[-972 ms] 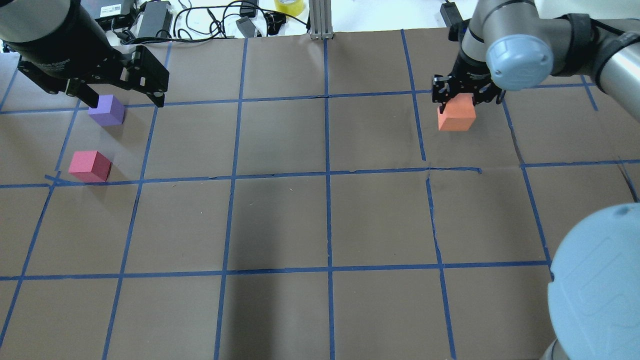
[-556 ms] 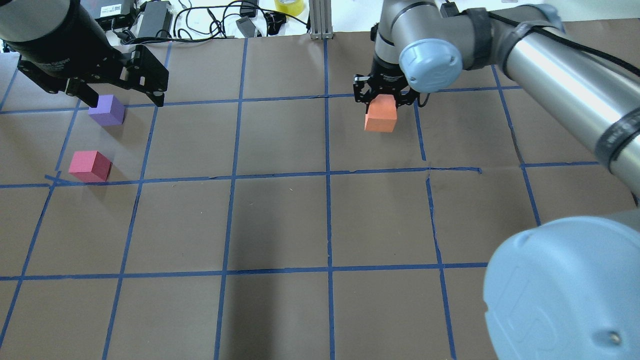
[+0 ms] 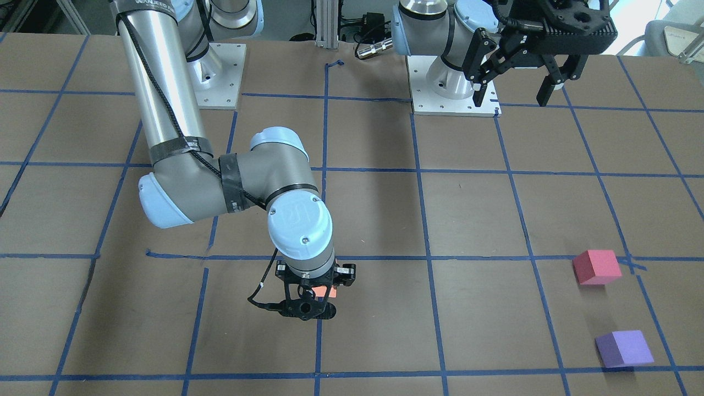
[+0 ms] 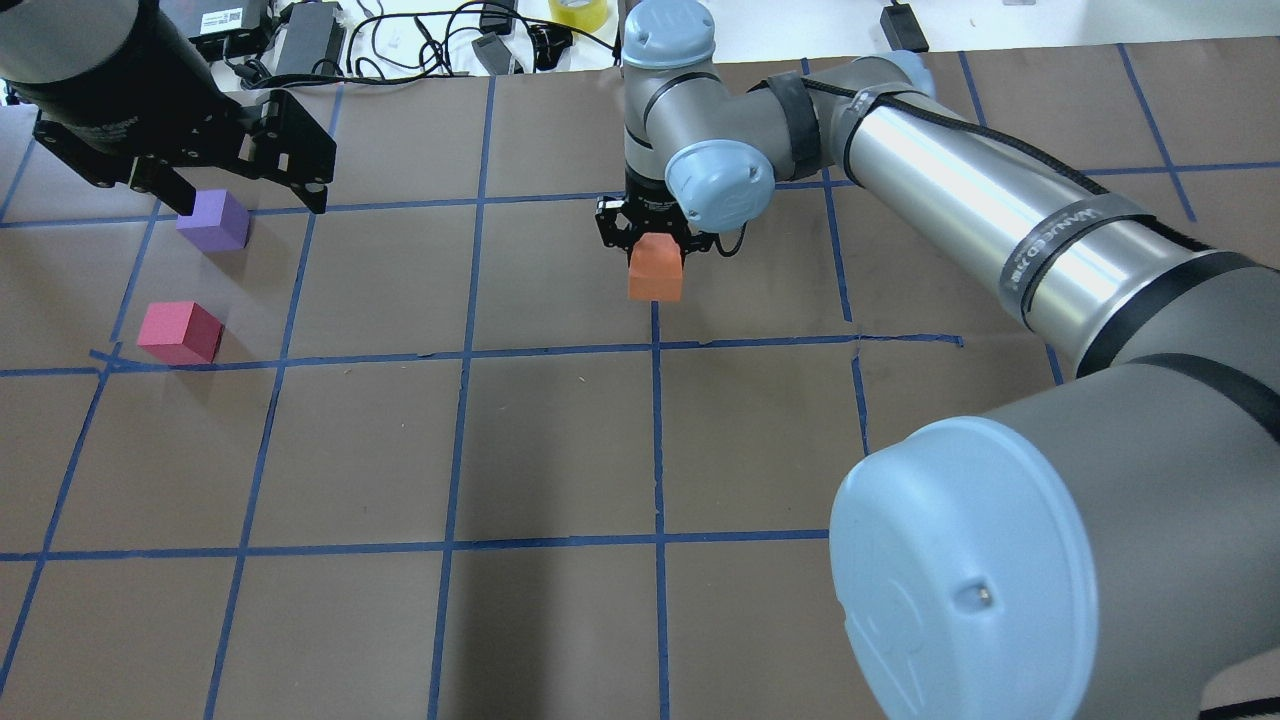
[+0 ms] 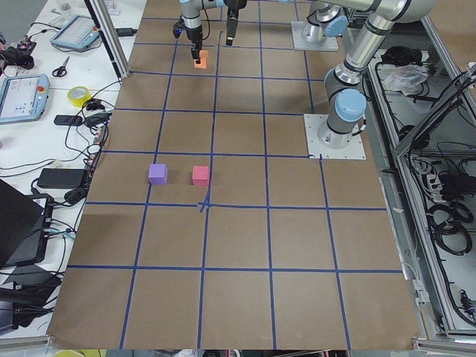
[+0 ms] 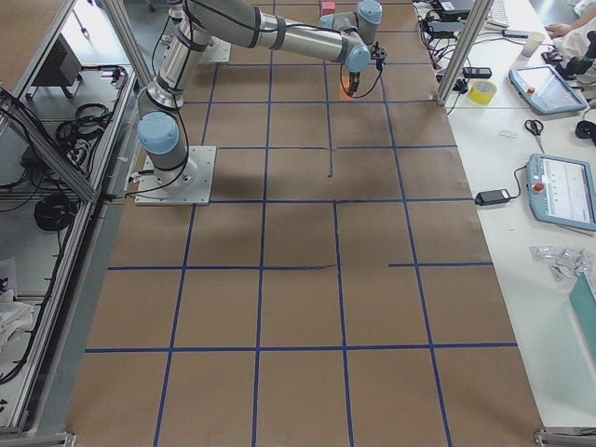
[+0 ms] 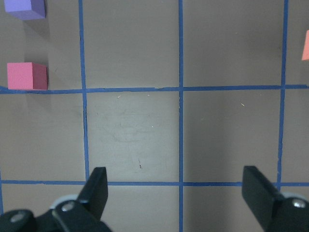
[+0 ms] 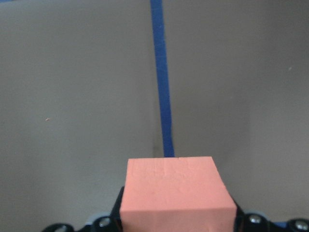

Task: Arrange blocks in a line
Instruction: 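Carry the orange cube with the right gripper toward the table center, then lower the orange cube and open the right gripper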

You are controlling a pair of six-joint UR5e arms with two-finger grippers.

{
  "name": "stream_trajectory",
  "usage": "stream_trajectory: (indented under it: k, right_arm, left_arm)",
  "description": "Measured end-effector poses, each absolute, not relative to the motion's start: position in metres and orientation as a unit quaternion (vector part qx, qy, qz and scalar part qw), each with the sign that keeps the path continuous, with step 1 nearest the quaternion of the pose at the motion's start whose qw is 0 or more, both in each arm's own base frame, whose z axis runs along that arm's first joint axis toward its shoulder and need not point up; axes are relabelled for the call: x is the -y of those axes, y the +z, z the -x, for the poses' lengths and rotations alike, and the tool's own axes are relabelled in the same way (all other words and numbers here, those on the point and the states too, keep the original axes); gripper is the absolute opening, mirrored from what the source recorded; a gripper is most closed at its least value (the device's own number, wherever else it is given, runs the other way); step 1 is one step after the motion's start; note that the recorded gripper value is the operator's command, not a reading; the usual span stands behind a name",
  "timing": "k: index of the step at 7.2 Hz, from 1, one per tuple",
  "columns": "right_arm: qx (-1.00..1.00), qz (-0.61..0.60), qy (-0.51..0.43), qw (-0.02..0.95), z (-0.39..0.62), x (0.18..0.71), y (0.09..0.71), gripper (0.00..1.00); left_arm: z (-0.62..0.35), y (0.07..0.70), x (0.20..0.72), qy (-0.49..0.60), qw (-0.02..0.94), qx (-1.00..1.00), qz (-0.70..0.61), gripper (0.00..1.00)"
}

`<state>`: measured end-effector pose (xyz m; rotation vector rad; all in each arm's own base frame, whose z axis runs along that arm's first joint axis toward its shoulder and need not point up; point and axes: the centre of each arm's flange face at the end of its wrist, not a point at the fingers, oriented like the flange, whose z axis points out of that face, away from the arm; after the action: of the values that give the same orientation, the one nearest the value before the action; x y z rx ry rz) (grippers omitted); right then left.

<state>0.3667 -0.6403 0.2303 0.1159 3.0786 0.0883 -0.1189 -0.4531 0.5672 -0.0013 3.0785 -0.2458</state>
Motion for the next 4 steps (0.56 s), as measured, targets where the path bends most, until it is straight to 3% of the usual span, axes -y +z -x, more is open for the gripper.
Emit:
stream_trajectory:
  k: [1, 2, 3, 4]
  right_arm:
    - [-0.999, -0.035, 0.029, 0.03, -0.384, 0.637, 0.214, 0.0]
    - [-0.999, -0.03, 0.024, 0.033, -0.396, 0.635, 0.203, 0.07]
    - [-0.999, -0.027, 0.019, 0.034, -0.403, 0.635, 0.199, 0.96]
    - [-0.999, -0.026, 0.014, 0.037, -0.406, 0.636, 0.198, 1.0]
  left_arm:
    - [0.119, 0.567, 0.453, -0.08, 0.026, -0.996, 0.0, 1.0]
    - [0.119, 0.568, 0.453, -0.08, 0.026, -0.996, 0.0, 1.0]
    - [0.118, 0.569, 0.453, -0.081, 0.026, -0.996, 0.001, 1.0]
    - [0.117, 0.57, 0.455, -0.082, 0.026, -0.996, 0.002, 1.0]
